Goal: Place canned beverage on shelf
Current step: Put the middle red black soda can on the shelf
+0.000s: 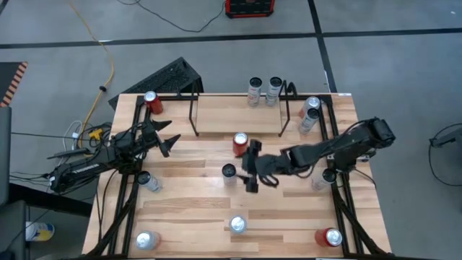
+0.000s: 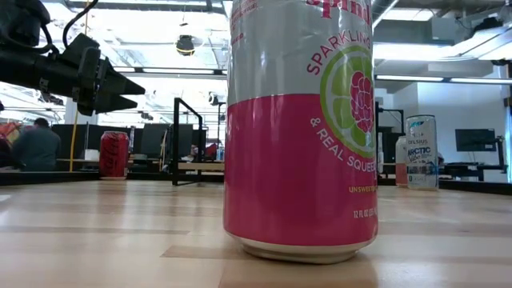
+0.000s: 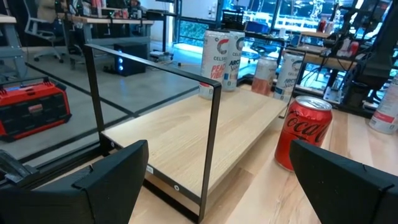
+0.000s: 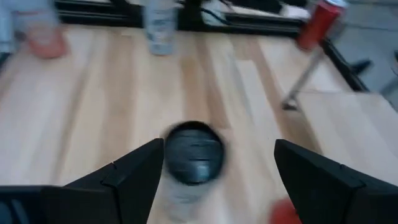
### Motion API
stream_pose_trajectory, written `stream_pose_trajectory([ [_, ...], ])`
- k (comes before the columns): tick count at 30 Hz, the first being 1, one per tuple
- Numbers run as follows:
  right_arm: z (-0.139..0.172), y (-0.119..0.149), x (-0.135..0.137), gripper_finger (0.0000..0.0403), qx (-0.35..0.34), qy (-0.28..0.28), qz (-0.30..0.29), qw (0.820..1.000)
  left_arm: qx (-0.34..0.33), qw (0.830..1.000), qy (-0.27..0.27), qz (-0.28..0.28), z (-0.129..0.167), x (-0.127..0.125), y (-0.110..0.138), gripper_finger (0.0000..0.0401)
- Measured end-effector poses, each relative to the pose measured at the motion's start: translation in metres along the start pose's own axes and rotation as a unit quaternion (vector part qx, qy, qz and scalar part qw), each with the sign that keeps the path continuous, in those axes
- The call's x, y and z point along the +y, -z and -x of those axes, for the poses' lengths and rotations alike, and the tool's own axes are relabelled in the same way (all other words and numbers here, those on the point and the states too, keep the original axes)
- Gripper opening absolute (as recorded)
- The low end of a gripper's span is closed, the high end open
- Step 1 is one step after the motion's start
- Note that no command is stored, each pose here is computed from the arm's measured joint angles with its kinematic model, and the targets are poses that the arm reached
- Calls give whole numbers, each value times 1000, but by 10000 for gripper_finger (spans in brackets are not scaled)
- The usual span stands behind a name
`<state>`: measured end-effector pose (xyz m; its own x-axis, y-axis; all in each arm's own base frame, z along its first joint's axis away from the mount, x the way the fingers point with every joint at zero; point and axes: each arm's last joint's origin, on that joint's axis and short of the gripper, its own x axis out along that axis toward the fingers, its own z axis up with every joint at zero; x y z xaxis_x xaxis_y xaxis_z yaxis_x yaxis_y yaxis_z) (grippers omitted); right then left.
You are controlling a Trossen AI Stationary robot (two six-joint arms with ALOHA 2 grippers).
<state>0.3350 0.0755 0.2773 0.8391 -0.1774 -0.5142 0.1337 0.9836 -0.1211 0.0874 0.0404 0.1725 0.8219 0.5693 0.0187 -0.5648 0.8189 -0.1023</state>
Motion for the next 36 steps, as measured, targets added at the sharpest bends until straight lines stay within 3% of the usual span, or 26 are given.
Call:
stream_pose_trajectory([
  [3, -5, 8, -20, 331, 45, 28, -4, 999, 0, 1000, 0, 0, 0, 0, 0, 374],
  [9, -14, 3, -59, 331, 39, 76, -30, 996, 0, 1000, 0, 0, 0, 0, 0, 374],
  [16, -27, 20, -96, 331, 47, 122, -87, 988, 0, 1000, 0, 0, 0, 0, 0, 374],
  [24, -38, 31, -102, 331, 34, 136, -148, 979, 0, 1000, 0, 0, 0, 0, 0, 374],
  [36, -66, 45, -96, 331, 42, 173, -146, 973, 0, 1000, 0, 0, 0, 0, 0, 374],
])
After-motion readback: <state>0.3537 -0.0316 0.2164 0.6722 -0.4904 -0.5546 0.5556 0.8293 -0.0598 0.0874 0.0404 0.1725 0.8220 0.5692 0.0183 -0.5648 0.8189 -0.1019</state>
